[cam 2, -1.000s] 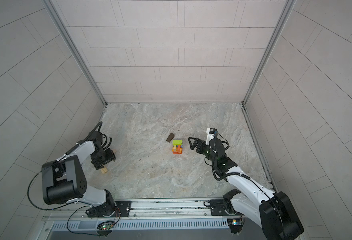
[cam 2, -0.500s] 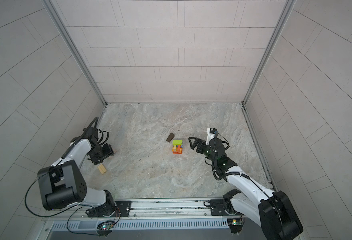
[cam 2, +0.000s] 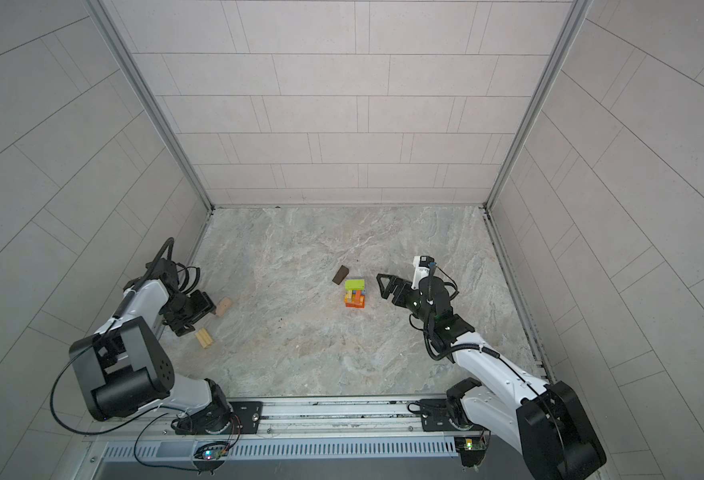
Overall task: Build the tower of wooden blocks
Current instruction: 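Lower the left gripper onto the small pale wood block and close on it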
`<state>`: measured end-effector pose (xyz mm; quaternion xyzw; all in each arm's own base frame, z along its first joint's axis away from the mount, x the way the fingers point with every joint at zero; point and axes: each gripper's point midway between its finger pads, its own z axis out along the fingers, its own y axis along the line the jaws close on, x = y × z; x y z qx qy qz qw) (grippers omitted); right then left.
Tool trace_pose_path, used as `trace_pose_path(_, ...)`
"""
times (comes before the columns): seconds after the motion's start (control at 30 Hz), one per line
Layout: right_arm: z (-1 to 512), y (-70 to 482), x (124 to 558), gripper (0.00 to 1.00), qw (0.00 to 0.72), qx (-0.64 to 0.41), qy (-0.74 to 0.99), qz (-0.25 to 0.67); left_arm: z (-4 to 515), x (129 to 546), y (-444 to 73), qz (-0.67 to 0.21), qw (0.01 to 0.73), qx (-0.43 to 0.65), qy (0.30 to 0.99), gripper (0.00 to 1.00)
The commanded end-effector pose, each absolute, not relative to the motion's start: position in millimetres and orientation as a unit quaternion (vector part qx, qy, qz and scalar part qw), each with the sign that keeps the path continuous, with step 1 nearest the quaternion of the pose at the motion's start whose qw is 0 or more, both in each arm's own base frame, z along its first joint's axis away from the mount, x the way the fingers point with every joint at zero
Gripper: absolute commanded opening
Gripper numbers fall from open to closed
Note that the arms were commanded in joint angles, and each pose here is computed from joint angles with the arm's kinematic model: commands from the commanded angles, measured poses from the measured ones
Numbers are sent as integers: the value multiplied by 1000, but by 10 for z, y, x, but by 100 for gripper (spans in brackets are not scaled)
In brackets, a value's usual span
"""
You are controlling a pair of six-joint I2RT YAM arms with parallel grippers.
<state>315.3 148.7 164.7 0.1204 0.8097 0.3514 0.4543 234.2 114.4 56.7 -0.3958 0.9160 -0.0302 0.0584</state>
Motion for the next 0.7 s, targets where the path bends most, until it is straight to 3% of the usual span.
trace_pose_path(0.0,1616,1494,3155,100,452,126,807,359,460,2119,1252,3,30,-442,896,73)
trace_pose_path(0.5,1562,1477,3168,100,452,135,803,364,215,2336,1111,-68,114,-482,866,73)
trace_pose_path(0.67,1582,1470,3165,100,454,135,801,365,194,2397,1006,-99,108,-471,870,57)
